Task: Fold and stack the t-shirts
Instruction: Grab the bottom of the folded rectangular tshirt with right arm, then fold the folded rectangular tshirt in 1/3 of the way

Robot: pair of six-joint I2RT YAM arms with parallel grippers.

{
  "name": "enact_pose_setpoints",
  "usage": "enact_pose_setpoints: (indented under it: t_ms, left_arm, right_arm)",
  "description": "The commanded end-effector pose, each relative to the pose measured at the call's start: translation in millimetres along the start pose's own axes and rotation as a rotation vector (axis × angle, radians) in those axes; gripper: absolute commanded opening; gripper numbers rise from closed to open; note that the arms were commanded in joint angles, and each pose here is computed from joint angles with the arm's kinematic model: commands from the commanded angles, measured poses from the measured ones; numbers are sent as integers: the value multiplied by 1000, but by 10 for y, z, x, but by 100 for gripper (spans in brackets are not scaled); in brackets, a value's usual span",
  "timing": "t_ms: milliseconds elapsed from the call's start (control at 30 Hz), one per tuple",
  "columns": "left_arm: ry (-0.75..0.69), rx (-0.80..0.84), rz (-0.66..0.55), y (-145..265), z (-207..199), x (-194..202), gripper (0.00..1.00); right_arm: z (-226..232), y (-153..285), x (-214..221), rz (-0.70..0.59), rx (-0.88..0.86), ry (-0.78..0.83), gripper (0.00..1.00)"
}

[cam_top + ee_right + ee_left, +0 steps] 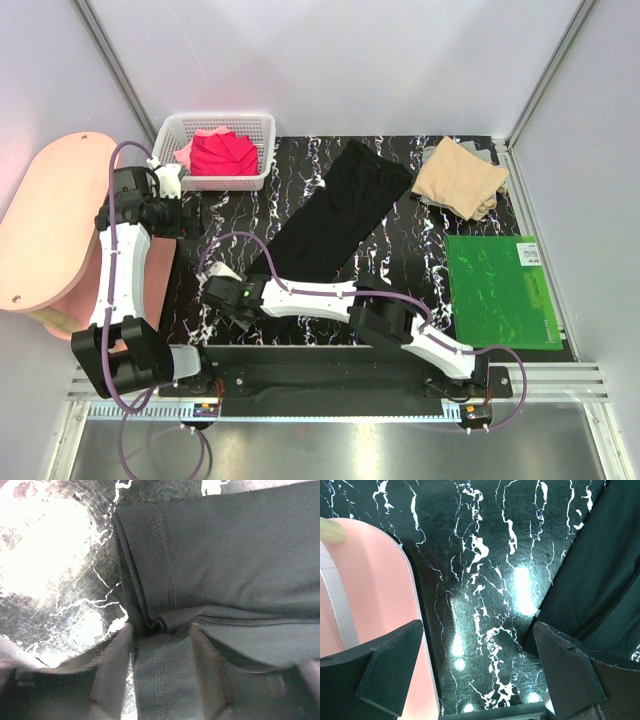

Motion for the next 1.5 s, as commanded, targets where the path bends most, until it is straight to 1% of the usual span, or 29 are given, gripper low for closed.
enact_pose_setpoints:
  t_ms: [0, 33, 67, 100, 133, 200, 233, 367, 400, 467, 500, 600, 633, 733, 933, 1067, 1200, 1267, 1300, 1333, 1467]
  left_arm:
    - [-14, -8, -52, 36, 22, -155, 99]
    - [-15, -11, -49, 33, 28, -150, 99]
    - [-16, -13, -48, 28, 30, -151, 99]
    - [-15, -15, -45, 21, 34, -145, 99]
    - [-14, -18, -42, 19, 39, -136, 99]
    - [-15, -22, -44, 22, 48, -132, 99]
    - [-16, -19, -42, 21, 41, -128, 99]
    - [-18, -21, -44, 27, 42, -126, 99]
    - [-16, -22, -45, 26, 45, -133, 99]
    - [-16, -23, -45, 26, 45, -133, 99]
    - [-15, -19, -45, 25, 39, -133, 99]
    - [-10, -16, -44, 26, 35, -130, 99]
    - [-11, -12, -47, 28, 24, -135, 99]
    - [-5, -12, -46, 29, 27, -135, 99]
    - [-7, -7, -49, 33, 17, -136, 99]
    - [-10, -11, -52, 39, 23, -147, 99]
    - [-19, -17, -60, 61, 25, -167, 99]
    - [-16, -18, -63, 70, 27, -183, 99]
    - [-16, -15, -63, 73, 22, -185, 99]
    - [-14, -11, -62, 70, 11, -185, 99]
    - [-10, -4, -64, 79, 1, -197, 99]
  right_arm:
    - [-37, -419, 711, 229, 13, 28, 44]
    - [-16, -432, 736, 237, 1, 18, 28]
    - [-18, -448, 767, 247, -1, 13, 21]
    - [-44, -463, 777, 251, -2, 3, 16]
    - [-48, -462, 792, 256, -2, -5, 7]
    - [-82, -452, 815, 261, 7, -3, 1]
    - [-87, -422, 804, 257, 8, 0, 0]
    - [-133, -259, 679, 227, -7, -1, 0]
    - [-110, -190, 670, 233, -32, 14, 0]
    - [-49, 15, 541, 205, -63, 43, 0]
    - [-28, 163, 391, 164, -85, 56, 0]
    - [129, 479, 224, 120, -151, 86, 0]
    - [163, 646, 78, 74, -173, 82, 0]
    - [203, 923, -102, 18, -214, 75, 0]
    - [153, 1306, -339, -71, -248, 44, 0]
    - [141, 1470, -421, -105, -280, 33, 0]
    - [-9, 1541, -347, -98, -275, 6, 0]
    - [-178, 1495, -347, -104, -271, -33, 0]
    - [-231, 1422, -258, -80, -270, -43, 0]
    - [-396, 1448, -271, -94, -269, -76, 0]
    - [-699, 1368, -225, -108, -286, -142, 0]
Point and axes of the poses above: each gripper's point midway between its finger pads, its own y axis back along the fingers, its own z axis along the line the jaws close on, x = y × z, the point moved 2 cm from there along y, back along the fingers, and after that the axes turned 13 degrees about y, right-handed, at the moved point
